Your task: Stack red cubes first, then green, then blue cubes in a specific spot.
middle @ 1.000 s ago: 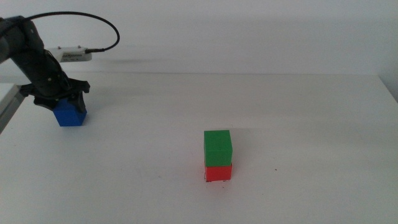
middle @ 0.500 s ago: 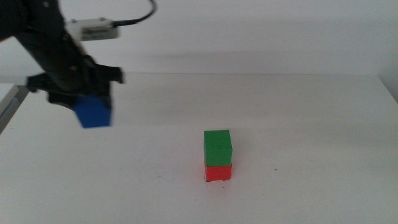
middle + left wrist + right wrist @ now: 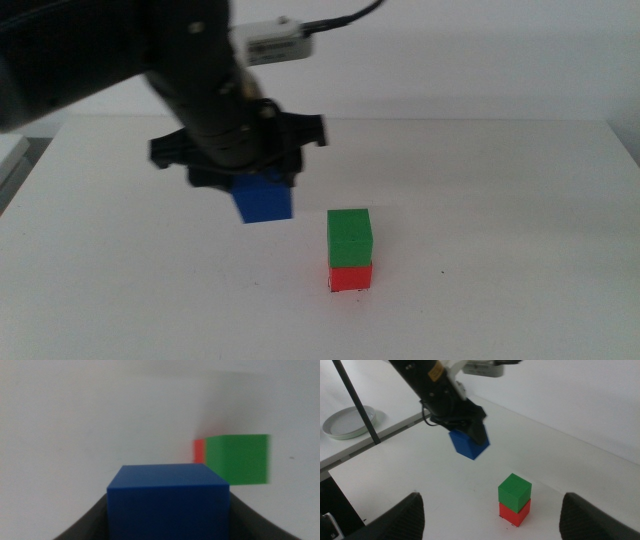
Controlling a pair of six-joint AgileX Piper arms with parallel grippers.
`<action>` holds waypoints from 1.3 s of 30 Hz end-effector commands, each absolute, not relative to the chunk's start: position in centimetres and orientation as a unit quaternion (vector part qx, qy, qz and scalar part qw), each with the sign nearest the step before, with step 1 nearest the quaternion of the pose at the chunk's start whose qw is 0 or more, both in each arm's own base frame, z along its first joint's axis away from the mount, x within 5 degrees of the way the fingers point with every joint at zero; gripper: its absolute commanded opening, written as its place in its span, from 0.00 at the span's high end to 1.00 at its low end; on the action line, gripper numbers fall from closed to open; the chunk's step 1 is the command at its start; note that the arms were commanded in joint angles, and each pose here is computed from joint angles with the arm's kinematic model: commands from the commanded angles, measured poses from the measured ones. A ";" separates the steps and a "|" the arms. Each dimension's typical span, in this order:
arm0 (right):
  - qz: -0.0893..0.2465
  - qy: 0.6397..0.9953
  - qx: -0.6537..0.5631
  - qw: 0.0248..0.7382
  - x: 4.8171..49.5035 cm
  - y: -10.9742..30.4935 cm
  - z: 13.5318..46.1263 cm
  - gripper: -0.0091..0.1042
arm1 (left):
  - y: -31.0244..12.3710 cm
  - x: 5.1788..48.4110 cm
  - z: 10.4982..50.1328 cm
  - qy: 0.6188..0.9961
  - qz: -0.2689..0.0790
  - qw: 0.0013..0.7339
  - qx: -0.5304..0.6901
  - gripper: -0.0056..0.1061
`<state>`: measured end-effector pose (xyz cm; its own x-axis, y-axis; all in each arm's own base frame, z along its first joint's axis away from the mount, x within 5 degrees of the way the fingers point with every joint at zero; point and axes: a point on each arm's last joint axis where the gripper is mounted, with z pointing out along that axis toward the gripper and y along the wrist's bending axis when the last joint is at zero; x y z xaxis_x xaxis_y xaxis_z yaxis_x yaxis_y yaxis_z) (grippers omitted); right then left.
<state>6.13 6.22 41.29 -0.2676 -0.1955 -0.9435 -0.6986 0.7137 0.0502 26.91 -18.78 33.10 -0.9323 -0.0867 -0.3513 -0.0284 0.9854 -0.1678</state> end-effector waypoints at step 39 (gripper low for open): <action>0.237 0.756 -0.297 0.534 6.1 6.2 41.3 0.10 | -29.0 30.5 28.1 0.985 -0.049 0.168 -0.003 0.97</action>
